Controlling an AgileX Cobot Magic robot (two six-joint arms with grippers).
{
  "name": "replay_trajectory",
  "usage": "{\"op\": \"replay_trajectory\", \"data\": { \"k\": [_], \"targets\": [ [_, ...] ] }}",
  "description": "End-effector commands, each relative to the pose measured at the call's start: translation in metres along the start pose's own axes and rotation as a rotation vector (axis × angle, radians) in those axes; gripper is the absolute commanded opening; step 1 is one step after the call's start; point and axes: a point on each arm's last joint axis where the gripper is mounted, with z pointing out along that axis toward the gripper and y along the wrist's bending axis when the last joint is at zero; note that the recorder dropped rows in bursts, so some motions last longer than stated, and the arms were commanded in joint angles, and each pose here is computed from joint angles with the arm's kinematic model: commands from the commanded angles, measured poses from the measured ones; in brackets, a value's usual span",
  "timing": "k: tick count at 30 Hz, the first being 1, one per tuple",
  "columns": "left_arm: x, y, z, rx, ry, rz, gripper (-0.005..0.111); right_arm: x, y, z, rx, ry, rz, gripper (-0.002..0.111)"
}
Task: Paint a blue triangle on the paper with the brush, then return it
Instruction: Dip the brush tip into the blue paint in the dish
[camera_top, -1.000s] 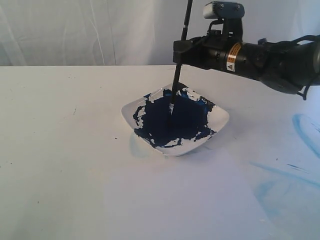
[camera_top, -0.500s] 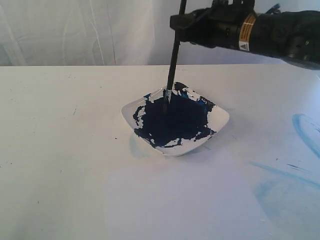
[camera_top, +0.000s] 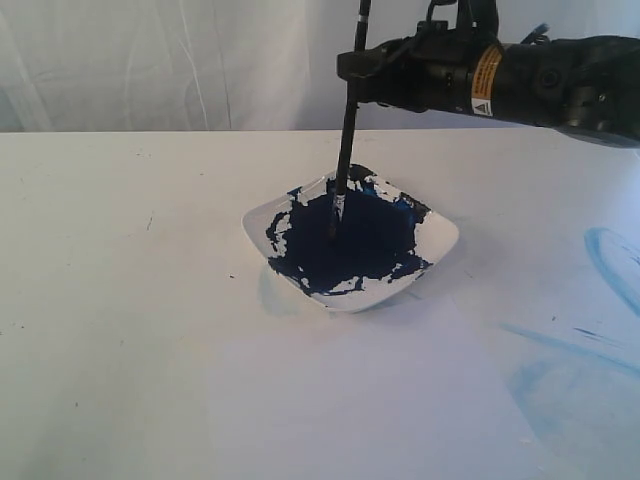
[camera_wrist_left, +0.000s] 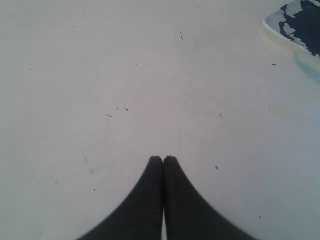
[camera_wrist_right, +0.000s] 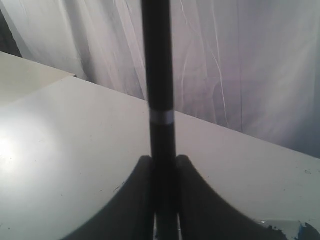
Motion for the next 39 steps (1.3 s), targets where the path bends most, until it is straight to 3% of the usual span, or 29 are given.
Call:
{"op": "replay_trajectory", "data": {
  "k": [1, 15, 17, 21, 31, 39],
  "targets": [
    [0.0, 0.0, 0.0, 0.005, -0.003, -0.003, 0.0, -0.001, 0.001, -0.001, 0.001, -0.003, -0.039, 0.0],
    [0.0, 0.0, 0.0, 0.005, -0.003, -0.003, 0.0, -0.001, 0.001, -0.001, 0.0, -0.003, -0.075, 0.0],
    [0.0, 0.001, 0.0, -0.008, -0.008, 0.07, 0.0, -0.002, 0.001, -0.001, -0.007, -0.007, -0.072, 0.0],
    [-0.002, 0.001, 0.0, -0.016, -0.026, 0.168, 0.0, -0.007, 0.009, -0.003, -0.077, -0.048, -0.068, 0.0],
    [-0.007, 0.001, 0.0, -0.019, -0.084, 0.168, 0.0, -0.04, 0.039, -0.026, -0.229, -0.136, -0.14, 0.0],
    [-0.014, 0.001, -0.001, -0.017, -0.153, 0.14, 0.0, -0.069, 0.077, -0.071, -0.39, -0.092, -0.251, 0.0]
  ]
}}
